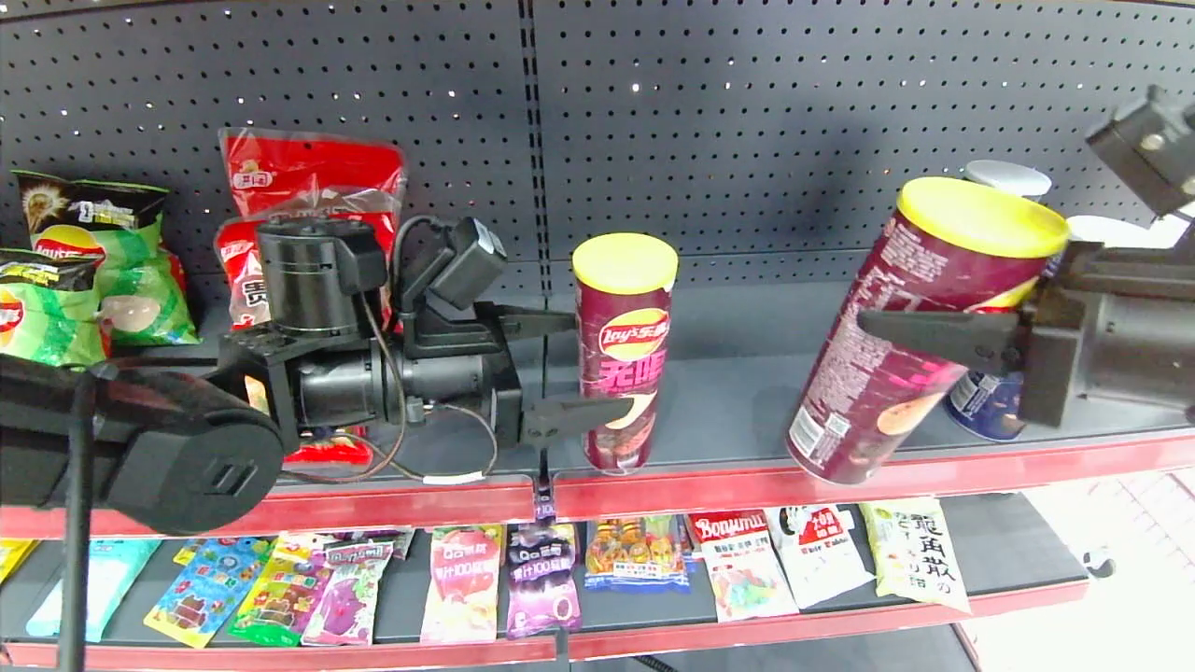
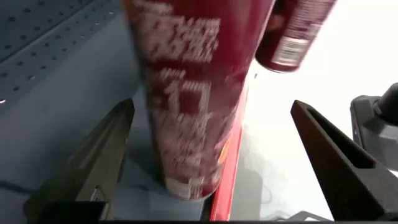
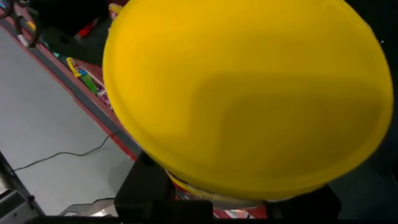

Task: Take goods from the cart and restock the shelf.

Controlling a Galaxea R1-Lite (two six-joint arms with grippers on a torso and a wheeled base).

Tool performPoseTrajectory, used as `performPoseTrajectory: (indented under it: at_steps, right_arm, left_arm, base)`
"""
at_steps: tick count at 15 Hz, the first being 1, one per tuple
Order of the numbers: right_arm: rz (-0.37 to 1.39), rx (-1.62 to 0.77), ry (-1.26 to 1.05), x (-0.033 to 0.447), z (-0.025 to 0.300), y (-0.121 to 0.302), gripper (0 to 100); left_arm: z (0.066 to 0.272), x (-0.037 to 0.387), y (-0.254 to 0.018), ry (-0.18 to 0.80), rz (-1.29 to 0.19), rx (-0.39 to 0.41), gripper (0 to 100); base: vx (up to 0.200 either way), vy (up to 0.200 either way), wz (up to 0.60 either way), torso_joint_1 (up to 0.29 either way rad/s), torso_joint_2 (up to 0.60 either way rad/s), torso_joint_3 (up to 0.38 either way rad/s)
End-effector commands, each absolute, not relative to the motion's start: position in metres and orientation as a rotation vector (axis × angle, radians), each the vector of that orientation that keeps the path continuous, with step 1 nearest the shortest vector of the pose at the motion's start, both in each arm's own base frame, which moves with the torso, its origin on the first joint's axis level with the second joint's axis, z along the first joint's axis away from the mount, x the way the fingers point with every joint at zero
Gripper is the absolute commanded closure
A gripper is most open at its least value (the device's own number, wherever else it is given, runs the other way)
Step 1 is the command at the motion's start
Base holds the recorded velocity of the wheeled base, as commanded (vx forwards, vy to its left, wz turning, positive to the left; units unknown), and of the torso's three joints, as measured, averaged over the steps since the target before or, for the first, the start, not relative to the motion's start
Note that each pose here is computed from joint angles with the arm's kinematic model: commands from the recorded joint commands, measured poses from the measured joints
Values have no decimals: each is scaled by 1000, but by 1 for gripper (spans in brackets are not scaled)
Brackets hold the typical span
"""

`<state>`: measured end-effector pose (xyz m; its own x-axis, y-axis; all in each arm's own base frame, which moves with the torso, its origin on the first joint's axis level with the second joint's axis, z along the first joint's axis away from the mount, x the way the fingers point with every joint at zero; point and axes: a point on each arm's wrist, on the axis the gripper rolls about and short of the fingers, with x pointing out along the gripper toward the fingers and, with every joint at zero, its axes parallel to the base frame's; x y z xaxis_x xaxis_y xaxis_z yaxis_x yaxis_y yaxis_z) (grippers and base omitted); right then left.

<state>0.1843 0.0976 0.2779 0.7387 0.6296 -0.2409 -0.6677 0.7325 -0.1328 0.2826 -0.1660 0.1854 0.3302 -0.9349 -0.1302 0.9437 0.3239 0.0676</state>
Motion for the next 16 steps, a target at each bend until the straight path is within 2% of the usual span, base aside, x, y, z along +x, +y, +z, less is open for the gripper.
performPoseTrajectory:
  at_steps: [1,8,16]
  right_arm:
    - [708,-218,228,224,275,113,100]
    - [738,-217,246,285,269,144,100]
    - [823,-205,212,342,262,182,100]
  left_arm:
    - [186,275,-156,70,-1219,140,0]
    - [174,263,-133,64,-1166,139,0]
    - [171,225,-86,98,-1047,118,0]
  base:
    - [0,0,0,0,0,0]
    - [0,0,0,0,0,0]
    - [0,0,0,0,0,0]
